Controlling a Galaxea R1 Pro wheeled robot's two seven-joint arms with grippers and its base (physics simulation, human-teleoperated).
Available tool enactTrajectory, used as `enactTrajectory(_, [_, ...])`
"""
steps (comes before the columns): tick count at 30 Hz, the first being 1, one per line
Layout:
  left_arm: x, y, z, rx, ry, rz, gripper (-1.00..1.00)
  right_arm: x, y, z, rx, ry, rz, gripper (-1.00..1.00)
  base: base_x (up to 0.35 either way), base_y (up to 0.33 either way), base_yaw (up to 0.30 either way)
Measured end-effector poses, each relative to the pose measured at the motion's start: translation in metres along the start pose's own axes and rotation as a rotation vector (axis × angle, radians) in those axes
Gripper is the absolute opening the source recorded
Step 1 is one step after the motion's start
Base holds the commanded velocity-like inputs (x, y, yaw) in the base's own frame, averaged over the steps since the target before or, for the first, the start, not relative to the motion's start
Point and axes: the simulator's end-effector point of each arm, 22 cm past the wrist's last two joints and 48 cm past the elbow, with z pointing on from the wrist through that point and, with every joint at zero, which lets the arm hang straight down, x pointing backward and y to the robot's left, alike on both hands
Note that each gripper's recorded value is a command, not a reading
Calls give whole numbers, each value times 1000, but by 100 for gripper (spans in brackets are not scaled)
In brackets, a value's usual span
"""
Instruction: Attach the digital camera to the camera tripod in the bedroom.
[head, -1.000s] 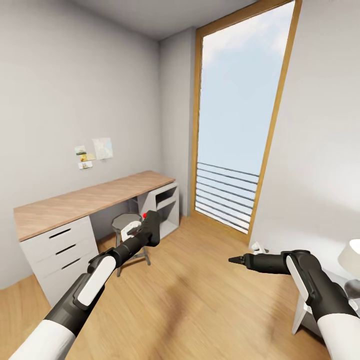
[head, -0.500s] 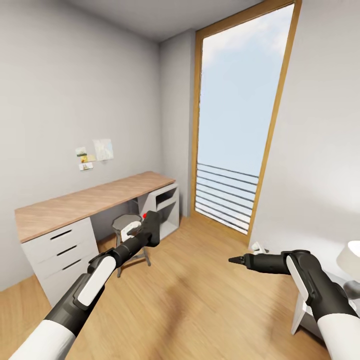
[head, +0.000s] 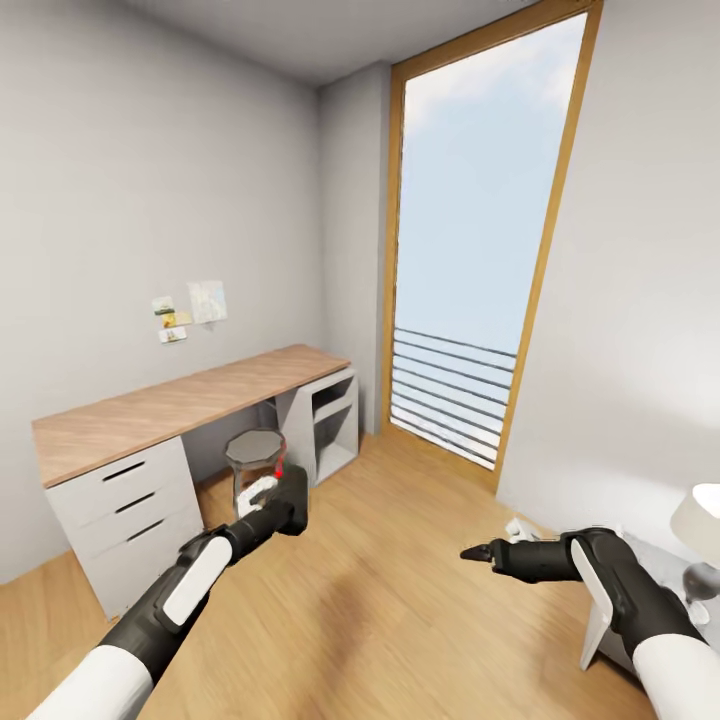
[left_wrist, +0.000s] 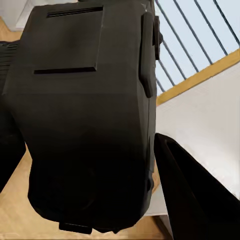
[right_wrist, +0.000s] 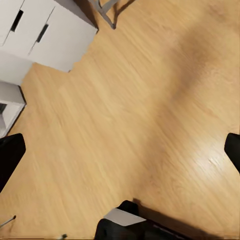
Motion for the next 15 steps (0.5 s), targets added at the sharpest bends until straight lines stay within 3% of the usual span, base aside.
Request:
enactTrajectory(3, [53, 67, 3, -142, 108, -56, -100, 14, -10, 5, 4, 18, 24, 100, 0, 0, 0])
enactTrajectory(7, [108, 119, -5, -262, 202, -112, -100, 32, -24, 9, 16, 45, 57, 100, 0, 0, 0])
enactTrajectory(9, [149, 147, -15, -339, 252, -150, -100, 58, -42, 13, 45, 98, 96, 100, 0, 0, 0])
enactTrajectory(12, [173, 170, -27, -406, 263, -169, -100, 81, -55, 16, 78, 142, 106, 100, 0, 0, 0])
enactTrajectory(15, [189, 190, -40, -462, 267, -180, -100, 90, -63, 18, 102, 150, 64, 100, 0, 0, 0])
